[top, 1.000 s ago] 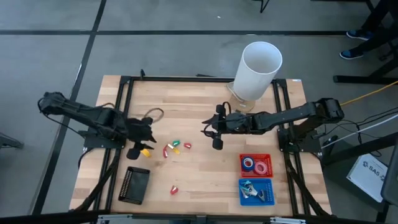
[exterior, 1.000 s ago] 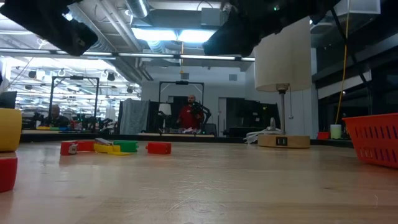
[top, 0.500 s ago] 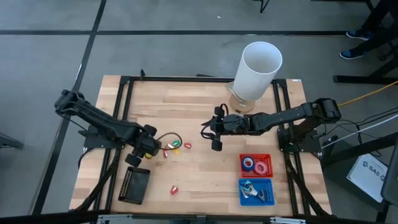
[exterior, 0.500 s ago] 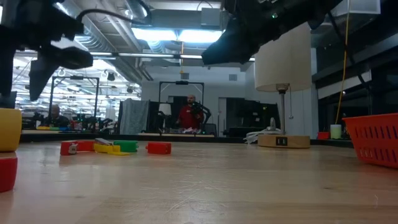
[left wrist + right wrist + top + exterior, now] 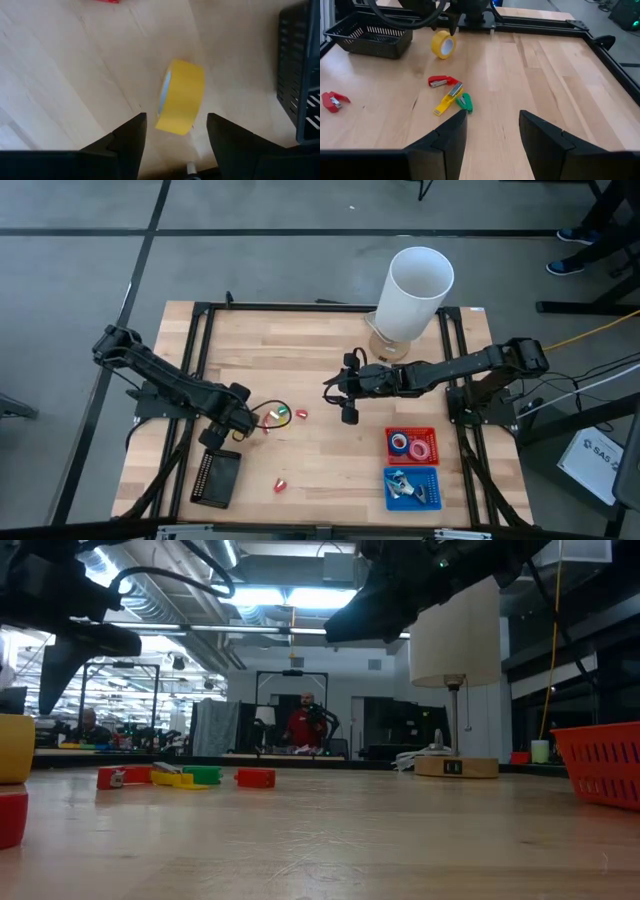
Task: Pick and place Stapler, Stapler remover, tape
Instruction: Put the yellow tape into the red basket
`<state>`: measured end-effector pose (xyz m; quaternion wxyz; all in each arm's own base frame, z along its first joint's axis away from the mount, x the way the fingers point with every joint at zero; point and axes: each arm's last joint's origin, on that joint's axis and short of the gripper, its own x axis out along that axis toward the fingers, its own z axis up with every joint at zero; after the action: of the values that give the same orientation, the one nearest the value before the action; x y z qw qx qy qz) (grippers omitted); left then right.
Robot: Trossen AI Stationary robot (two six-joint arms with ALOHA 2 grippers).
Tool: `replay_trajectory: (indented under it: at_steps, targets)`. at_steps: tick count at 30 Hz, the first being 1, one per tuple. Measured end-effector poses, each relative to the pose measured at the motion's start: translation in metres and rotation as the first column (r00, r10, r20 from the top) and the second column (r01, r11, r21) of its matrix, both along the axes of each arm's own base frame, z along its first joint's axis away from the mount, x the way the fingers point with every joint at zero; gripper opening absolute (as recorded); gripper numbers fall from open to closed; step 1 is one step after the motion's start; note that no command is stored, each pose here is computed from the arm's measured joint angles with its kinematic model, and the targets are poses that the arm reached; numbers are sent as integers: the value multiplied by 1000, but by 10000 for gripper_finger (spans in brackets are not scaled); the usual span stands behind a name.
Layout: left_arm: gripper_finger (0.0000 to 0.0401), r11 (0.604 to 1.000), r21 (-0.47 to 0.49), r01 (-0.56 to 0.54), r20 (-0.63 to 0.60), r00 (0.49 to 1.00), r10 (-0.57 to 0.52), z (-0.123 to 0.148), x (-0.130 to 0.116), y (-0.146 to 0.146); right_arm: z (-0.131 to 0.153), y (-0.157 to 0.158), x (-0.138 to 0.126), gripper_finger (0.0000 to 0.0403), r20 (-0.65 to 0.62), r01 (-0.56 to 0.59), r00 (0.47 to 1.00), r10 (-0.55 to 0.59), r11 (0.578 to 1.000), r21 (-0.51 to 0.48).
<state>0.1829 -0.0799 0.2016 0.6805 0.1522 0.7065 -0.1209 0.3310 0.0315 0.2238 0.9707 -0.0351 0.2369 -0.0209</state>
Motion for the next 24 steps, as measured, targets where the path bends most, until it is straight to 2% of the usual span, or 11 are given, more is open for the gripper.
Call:
replay_trajectory:
  at_steps: [7, 11, 14, 19, 24]
  targets:
    - [234, 999, 5, 42, -13, 999, -42, -8, -5, -6, 0, 0, 0, 181, 0, 1, 1000, -1, 1000, 0]
    - [232, 997, 49, 67, 44, 997, -69, -11, -4, -9, 0, 0, 0, 181, 0, 0, 1000, 0, 1000, 0]
    - [222, 992, 102, 72, 80, 994, -80, -11, -3, -9, 0, 0, 0, 181, 0, 1, 1000, -1, 1000, 0]
    - [190, 995, 59, 85, 35, 996, -87, -15, -2, -12, 0, 0, 0, 181, 0, 0, 1000, 0, 1000, 1]
    - [164, 994, 66, 87, -19, 996, -86, -25, 2, -14, 0, 0, 0, 181, 0, 0, 1000, 0, 1000, 0]
